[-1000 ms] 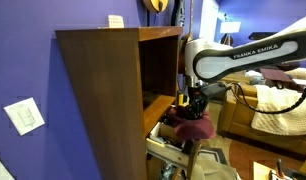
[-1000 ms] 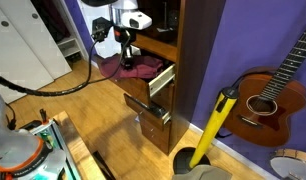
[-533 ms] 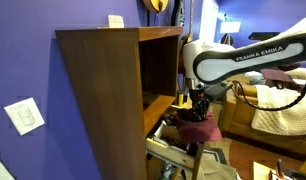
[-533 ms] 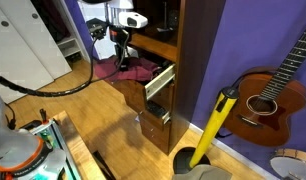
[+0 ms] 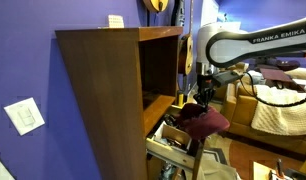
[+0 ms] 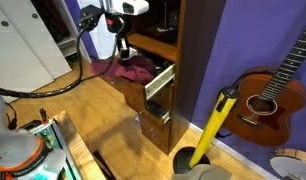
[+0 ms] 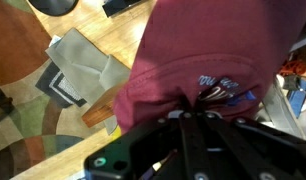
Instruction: Pull open the top drawer on the chest of drawers, put the maroon cap into the drawer, push the top drawer closed
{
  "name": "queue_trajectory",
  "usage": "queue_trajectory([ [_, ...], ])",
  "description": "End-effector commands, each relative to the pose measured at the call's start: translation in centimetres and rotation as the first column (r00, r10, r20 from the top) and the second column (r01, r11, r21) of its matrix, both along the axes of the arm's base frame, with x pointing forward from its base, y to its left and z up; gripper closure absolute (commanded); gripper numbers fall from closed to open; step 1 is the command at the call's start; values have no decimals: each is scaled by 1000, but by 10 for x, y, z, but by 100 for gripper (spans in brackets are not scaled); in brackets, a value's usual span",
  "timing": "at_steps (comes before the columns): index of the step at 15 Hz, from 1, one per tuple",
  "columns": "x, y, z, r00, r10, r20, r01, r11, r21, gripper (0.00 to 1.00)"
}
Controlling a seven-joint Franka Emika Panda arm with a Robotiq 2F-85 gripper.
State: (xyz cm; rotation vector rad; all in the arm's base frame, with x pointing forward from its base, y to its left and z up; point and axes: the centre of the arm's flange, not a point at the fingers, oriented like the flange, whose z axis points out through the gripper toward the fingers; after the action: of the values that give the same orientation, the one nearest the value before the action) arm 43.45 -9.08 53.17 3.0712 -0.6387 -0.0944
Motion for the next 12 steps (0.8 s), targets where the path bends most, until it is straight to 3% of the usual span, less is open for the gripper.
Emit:
queue_trajectory([
  [1, -6, -15, 16, 990, -120, 75, 115, 991, 64, 99],
  [7, 18, -7, 8, 945, -278, 172, 260, 958, 118, 99],
  [12, 33, 11, -17, 926, -300, 228, 300, 953, 38, 99],
])
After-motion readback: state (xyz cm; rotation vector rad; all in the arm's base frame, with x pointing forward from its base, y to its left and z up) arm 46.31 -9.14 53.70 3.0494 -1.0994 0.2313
